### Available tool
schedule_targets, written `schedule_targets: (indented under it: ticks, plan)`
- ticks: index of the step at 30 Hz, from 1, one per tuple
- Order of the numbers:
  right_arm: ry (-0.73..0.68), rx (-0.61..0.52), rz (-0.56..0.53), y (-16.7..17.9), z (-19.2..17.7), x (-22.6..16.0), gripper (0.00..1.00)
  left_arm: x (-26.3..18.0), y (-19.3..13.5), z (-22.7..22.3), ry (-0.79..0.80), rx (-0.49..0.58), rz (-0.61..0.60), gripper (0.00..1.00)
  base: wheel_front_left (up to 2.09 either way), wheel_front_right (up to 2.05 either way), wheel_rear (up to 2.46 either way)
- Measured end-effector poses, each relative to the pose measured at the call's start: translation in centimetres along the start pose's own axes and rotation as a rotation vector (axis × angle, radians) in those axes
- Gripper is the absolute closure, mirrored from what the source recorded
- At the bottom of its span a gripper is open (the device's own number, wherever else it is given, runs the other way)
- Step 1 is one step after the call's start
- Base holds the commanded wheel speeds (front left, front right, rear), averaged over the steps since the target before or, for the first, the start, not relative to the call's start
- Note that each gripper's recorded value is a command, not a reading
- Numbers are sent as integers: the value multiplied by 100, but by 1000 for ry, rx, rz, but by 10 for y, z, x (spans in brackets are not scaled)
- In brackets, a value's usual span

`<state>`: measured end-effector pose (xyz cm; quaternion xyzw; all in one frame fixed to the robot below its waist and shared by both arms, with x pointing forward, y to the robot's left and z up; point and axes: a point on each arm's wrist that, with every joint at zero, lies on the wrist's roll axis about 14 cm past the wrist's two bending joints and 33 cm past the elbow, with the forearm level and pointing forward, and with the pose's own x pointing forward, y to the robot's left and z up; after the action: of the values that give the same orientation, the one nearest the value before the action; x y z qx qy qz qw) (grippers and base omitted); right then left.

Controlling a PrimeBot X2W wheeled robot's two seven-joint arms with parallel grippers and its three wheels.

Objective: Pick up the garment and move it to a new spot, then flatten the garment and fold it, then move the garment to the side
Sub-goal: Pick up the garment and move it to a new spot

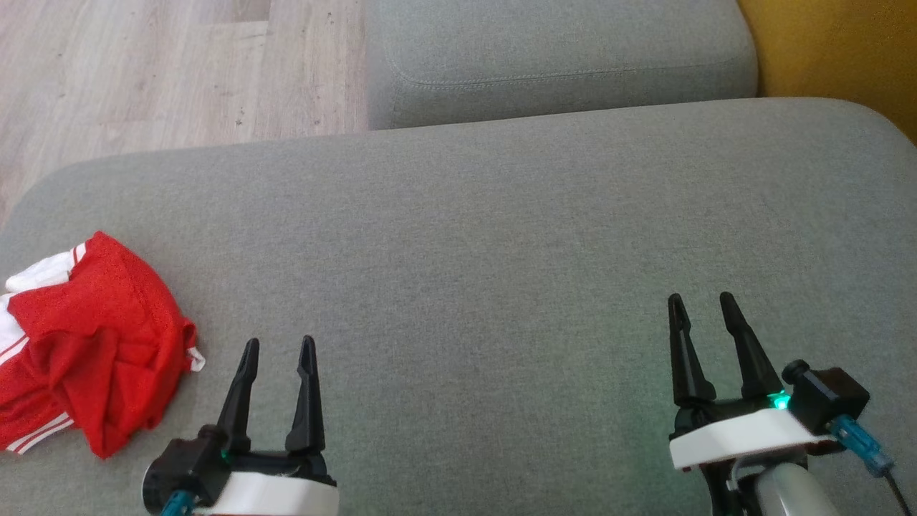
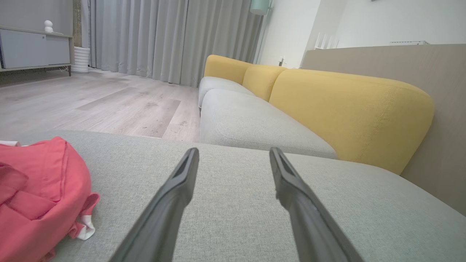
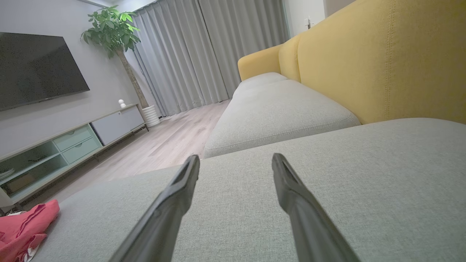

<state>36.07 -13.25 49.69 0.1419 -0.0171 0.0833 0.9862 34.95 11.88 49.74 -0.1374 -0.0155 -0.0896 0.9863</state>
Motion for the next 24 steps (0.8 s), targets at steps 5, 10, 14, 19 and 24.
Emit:
schedule_targets:
  ticks: [5,10,14,19,24]
  plan:
    - [0,0,14,4,0,3,0,-4,4,0,-1,-13,18,0,0,0,0]
    - [19,13,68,22,-6,9,0,-15,23,0,-2,-6,95,0,0,0,0]
    - [52,30,124,41,-17,11,0,-29,44,7,-24,6,167,0,0,0,0]
    - [78,40,232,76,-25,20,0,-54,76,21,-69,22,284,0,0,0,0]
    - [113,39,317,103,-35,20,0,-77,95,29,-102,27,362,0,0,0,0]
